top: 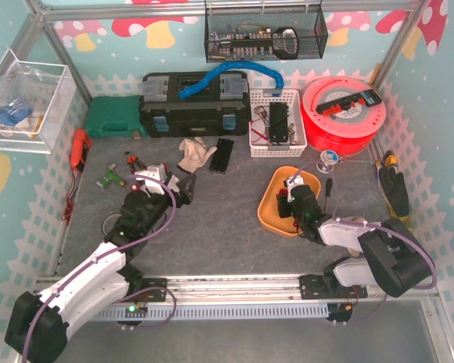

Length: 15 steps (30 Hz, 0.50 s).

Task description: Install the large spring

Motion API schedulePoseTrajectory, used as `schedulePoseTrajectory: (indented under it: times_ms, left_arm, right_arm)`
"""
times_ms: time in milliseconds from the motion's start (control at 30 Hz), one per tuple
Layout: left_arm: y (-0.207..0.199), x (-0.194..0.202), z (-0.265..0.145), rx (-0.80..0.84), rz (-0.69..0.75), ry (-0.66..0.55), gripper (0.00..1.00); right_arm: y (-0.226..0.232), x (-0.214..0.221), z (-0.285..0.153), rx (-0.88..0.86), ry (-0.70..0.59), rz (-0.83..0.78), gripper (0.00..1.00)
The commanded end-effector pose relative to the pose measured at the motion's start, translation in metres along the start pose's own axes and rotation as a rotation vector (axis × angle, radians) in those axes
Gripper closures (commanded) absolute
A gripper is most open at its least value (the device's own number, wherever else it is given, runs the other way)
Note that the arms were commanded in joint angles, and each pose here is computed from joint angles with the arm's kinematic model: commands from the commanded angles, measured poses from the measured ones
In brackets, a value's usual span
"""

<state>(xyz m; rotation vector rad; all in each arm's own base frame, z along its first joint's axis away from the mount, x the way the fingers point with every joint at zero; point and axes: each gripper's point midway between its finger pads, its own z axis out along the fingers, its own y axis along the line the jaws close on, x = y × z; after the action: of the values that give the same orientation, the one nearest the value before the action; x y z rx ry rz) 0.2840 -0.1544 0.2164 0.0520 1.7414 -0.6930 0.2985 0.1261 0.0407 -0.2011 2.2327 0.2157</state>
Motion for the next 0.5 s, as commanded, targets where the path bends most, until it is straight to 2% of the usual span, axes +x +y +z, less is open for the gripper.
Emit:
schedulePoseTrajectory:
  times_ms: [0,67,300,467]
  left_arm:
    - [0.0,0.001,-0.002,-0.001,0.025,-0.003,0.01]
    - [0.0,0.001,-0.003,-0.001,0.024,-0.003,0.01]
    - [0.001,0.0,-0.004,-0.009,0.019,-0.009,0.01]
    - [0.002,-0.001,-0.004,-0.014,0.016,-0.013,0.01]
  right_arm:
    - [0.005,-0.016,0.002,-0.014,-0.079,-0.001,0.57]
    - [0.006,-0.016,0.003,-0.022,-0.083,-0.005,0.58]
    - [0.01,-0.021,-0.002,-0.048,-0.116,-0.025,0.71]
    - [0.01,-0.031,-0.01,-0.05,-0.146,-0.028,0.86]
